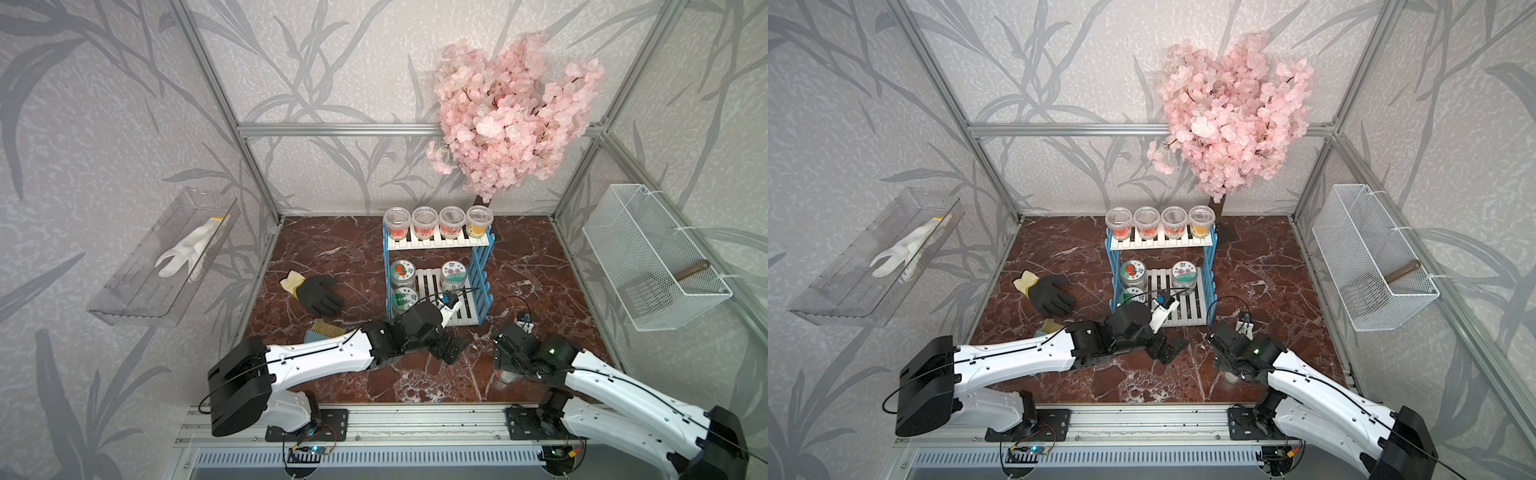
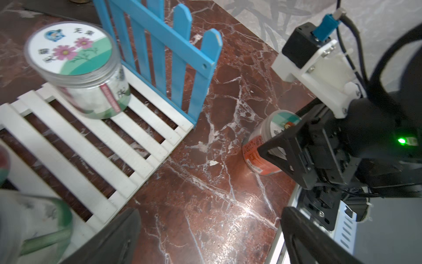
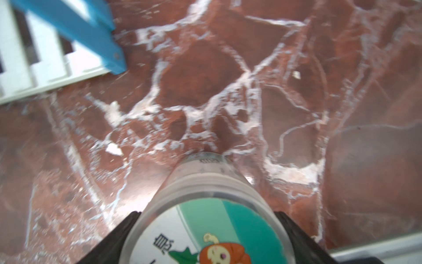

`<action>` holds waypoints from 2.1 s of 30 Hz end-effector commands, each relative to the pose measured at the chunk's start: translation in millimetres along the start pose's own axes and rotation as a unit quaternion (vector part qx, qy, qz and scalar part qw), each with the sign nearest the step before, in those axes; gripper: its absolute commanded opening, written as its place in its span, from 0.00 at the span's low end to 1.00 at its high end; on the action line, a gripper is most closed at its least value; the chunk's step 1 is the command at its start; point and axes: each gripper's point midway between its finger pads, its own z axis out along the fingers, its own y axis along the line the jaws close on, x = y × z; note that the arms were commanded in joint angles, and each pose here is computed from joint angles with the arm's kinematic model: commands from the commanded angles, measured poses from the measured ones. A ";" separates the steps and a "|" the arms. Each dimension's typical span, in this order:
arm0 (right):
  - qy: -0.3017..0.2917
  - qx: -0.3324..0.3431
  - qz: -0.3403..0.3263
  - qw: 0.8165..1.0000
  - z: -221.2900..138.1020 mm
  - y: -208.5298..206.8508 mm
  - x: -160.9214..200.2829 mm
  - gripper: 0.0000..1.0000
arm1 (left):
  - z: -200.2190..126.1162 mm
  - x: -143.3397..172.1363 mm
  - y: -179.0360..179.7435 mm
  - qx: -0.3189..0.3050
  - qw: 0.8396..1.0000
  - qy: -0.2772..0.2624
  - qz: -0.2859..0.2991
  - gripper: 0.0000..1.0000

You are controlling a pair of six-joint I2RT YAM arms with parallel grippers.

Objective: Place the seed container on the shelf
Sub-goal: Move the seed jar to the center of the board.

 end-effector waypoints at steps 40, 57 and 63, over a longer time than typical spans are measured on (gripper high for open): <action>-0.053 -0.238 -0.296 0.924 -41.4 207.9 17.8 0.99 | -93.1 38.0 75.9 -0.102 0.984 -0.100 -0.105 1.00; -0.154 -0.308 -0.154 0.926 -34.8 127.3 -58.2 0.99 | -64.1 54.4 29.8 -0.018 0.999 0.009 0.047 0.97; -0.178 -0.362 -0.145 0.903 -41.7 123.5 -44.9 0.98 | -44.0 67.0 28.1 -0.013 0.990 0.031 0.136 1.00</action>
